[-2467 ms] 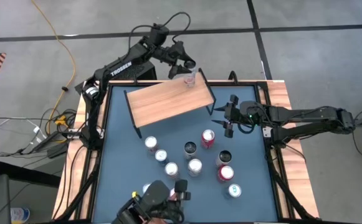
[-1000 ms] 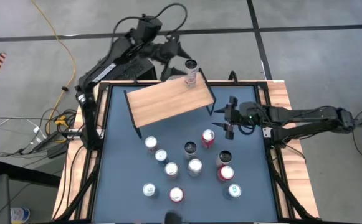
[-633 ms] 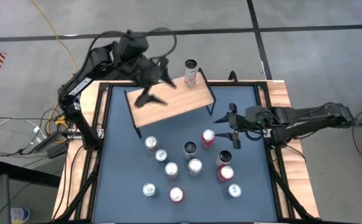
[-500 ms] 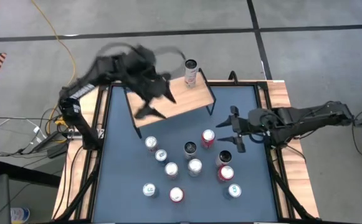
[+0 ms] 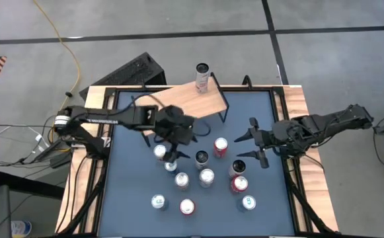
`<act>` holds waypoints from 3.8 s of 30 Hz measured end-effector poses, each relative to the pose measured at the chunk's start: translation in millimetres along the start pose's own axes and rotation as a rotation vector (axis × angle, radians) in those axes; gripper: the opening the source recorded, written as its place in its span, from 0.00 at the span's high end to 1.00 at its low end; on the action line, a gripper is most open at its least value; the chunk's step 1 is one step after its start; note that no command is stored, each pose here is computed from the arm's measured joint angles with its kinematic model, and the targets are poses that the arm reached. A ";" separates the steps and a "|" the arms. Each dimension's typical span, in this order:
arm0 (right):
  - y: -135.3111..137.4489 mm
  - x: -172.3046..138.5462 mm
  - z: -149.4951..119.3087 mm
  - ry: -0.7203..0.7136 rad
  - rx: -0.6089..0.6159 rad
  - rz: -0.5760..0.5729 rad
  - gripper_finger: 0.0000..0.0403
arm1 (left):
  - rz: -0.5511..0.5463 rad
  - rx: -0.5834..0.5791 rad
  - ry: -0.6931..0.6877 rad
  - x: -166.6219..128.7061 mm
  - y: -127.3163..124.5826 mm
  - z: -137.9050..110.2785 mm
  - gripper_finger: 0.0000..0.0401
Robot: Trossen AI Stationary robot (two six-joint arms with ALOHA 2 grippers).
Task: Place canned beverage on shelf
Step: Put the left white pink soda can on the shelf aligned with the other white pink soda can
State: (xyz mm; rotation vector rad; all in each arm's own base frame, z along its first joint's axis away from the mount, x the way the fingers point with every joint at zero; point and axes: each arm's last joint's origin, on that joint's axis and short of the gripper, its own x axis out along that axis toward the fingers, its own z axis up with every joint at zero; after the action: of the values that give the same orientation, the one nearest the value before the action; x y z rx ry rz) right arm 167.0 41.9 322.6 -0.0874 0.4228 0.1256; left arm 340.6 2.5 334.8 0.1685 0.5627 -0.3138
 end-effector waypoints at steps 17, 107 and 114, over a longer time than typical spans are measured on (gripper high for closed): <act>0.4 0.1 2.3 -0.023 0.028 0.001 0.40 | -0.081 0.109 -0.308 24.6 17.0 -49.3 0.20; 0.0 0.3 0.3 -0.004 0.026 -0.014 0.40 | -0.204 0.015 -0.201 92.4 30.0 -83.9 0.20; 0.0 0.3 -0.8 0.008 0.024 -0.014 0.40 | -0.223 0.021 -0.203 93.8 25.3 -82.5 0.24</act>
State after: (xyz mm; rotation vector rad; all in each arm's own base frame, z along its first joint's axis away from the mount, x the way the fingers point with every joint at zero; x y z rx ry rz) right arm 166.9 41.9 321.7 -0.0674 0.4315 0.1059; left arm 383.2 23.2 216.4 0.0922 0.3774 -0.5473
